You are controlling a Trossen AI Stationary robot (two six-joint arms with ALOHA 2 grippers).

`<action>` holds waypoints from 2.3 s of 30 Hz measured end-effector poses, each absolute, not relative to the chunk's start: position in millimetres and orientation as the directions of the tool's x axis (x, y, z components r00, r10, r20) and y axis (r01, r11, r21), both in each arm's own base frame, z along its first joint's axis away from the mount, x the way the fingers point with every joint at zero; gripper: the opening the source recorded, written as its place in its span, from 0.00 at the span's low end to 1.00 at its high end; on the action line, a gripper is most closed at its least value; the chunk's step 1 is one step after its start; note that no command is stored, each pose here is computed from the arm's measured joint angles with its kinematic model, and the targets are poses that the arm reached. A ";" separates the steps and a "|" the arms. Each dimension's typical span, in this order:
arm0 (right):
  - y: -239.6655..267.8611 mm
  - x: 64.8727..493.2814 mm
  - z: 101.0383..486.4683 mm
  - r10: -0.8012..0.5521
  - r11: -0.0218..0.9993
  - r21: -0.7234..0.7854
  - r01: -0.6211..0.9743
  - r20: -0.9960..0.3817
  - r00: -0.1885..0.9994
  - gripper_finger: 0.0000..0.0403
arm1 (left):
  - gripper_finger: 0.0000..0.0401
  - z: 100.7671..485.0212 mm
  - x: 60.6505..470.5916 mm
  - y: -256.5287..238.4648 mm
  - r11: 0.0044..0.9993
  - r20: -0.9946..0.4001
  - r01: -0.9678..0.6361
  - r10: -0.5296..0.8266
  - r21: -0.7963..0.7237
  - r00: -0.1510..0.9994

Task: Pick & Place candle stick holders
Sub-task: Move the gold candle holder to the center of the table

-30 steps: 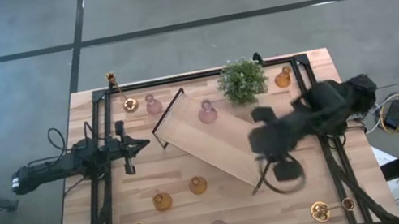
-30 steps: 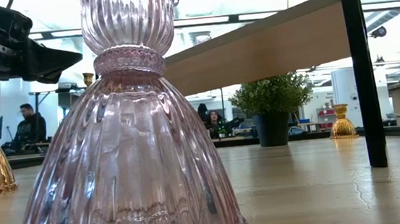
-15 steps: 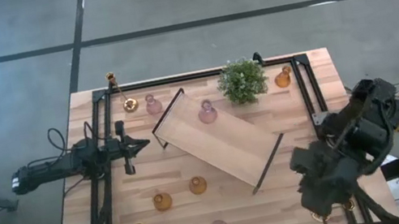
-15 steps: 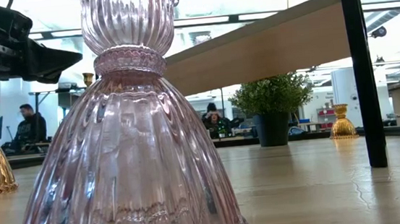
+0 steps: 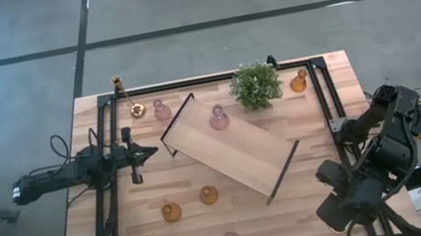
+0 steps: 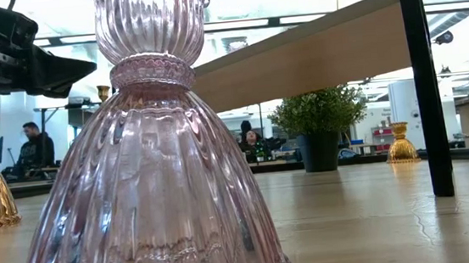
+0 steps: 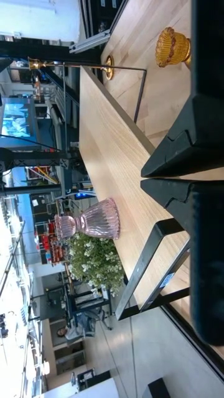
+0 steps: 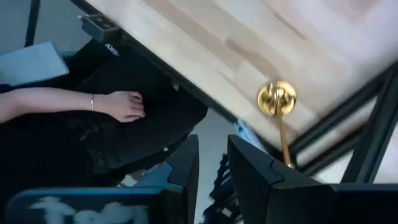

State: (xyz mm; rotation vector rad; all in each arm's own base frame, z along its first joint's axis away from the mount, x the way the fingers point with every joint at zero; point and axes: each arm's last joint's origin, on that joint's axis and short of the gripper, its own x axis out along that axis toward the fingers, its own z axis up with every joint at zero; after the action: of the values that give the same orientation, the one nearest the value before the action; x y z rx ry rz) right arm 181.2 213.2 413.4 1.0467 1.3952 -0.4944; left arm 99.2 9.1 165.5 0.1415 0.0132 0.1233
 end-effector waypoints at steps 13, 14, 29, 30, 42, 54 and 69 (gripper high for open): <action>245.3 140.0 411.2 0.320 0.291 0.185 0.939 -0.943 0.087 0.19 | 0.05 165.5 99.2 9.1 0.982 -0.004 -0.121 0.123 0.141 0.992; 246.9 140.2 409.8 0.315 0.294 0.184 0.938 -0.945 0.087 0.19 | 0.05 165.6 99.1 9.1 0.982 -0.004 -0.122 0.124 0.141 0.992; 265.4 146.4 391.9 0.259 0.346 0.148 0.927 -0.964 0.057 0.15 | 0.05 165.5 99.2 9.1 0.982 -0.005 -0.122 0.123 0.141 0.992; 266.2 145.9 391.5 0.258 0.354 0.148 0.923 -0.965 0.056 0.15 | 0.05 165.6 99.1 9.1 0.982 -0.004 -0.122 0.124 0.141 0.992; 264.2 142.0 385.5 0.240 0.413 0.134 0.901 -0.970 0.035 0.13 | 0.05 165.5 99.2 9.1 0.982 -0.005 -0.122 0.124 0.141 0.992; 255.2 135.1 391.6 0.259 0.426 0.150 0.892 -0.965 0.039 0.13 | 0.05 165.6 99.1 9.1 0.982 -0.004 -0.122 0.124 0.141 0.992; 259.3 129.4 379.9 0.226 0.452 0.101 0.886 -0.974 -0.004 0.13 | 0.05 165.6 99.1 9.1 0.982 -0.004 -0.122 0.124 0.141 0.992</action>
State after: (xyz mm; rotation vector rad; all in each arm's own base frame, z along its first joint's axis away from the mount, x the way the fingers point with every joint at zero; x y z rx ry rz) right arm 129.4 259.3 379.9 1.0188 1.5187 -0.6981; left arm 99.1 9.1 165.6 0.1415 0.0132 0.1237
